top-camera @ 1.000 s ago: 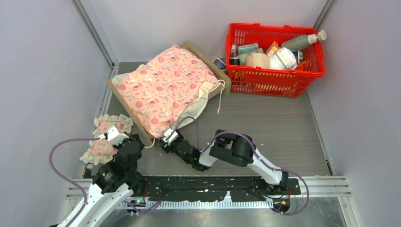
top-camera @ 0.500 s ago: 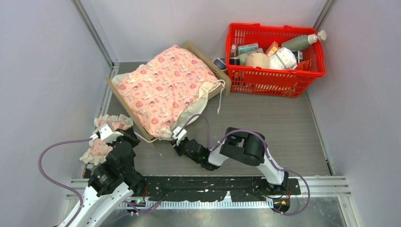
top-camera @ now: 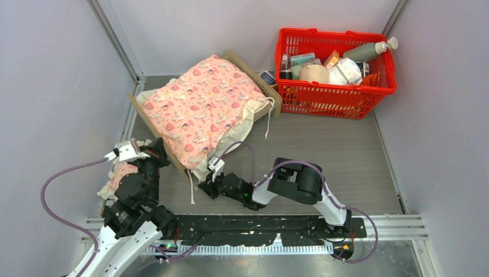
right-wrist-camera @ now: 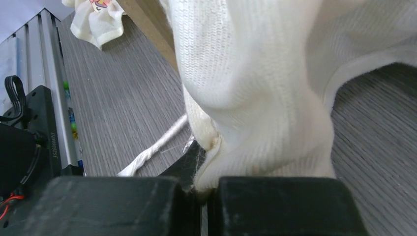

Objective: Set up the pet bed
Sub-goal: Tie the ropes to the bed frame.

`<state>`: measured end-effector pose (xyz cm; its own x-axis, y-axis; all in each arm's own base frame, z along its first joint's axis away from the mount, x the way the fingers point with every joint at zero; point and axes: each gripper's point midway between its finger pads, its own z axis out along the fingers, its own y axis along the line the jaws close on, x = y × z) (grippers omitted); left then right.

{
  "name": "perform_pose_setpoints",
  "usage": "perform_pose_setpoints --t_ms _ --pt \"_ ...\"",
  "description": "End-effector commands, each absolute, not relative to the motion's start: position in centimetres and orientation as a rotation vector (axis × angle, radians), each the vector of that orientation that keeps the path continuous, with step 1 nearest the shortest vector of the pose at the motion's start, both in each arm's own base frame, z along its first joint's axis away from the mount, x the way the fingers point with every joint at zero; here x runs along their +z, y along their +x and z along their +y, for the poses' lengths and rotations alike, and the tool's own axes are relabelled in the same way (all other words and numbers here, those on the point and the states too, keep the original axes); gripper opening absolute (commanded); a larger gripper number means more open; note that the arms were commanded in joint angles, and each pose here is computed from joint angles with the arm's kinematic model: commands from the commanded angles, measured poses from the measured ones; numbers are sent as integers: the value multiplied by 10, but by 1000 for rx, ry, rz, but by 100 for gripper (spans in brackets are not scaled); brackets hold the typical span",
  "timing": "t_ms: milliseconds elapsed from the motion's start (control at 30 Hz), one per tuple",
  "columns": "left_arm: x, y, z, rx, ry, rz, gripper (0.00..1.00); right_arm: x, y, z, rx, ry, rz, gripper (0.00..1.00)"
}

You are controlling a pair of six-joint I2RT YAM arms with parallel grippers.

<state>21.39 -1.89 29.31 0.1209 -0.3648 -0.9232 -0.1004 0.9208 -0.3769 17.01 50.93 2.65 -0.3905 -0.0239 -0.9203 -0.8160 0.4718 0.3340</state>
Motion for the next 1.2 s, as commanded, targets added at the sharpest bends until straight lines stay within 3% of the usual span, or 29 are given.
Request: perform_pose_setpoints --t_ms 0,133,267,300,367,500,667,800,933,1167 --pt "345 218 -45 -284 -219 1337 0 11 161 504 1070 -659 1866 5" --pt "343 224 -49 -260 -200 1380 0 13 161 504 1087 -649 1850 5" --pt "300 213 -42 -272 -269 1523 0 27 161 509 1102 -651 1830 5" --pt "283 208 -35 -283 -323 1531 4 29 161 511 1110 -653 1826 5" --pt "262 202 -30 -300 -364 1527 29 31 160 513 1128 -638 1834 5" --pt "249 195 -17 -251 -395 1561 34 25 153 511 1173 -606 1901 5" --pt "225 196 -40 -248 -312 1764 49 32 148 511 1221 -582 1923 5" --pt "167 184 -53 -363 -545 1933 51 57 155 514 1275 -544 1889 5" --pt "132 184 -67 -503 -688 1924 47 77 162 515 1317 -501 1867 5" --pt "93 174 -40 -344 -802 1955 46 82 164 517 1312 -505 1866 5"
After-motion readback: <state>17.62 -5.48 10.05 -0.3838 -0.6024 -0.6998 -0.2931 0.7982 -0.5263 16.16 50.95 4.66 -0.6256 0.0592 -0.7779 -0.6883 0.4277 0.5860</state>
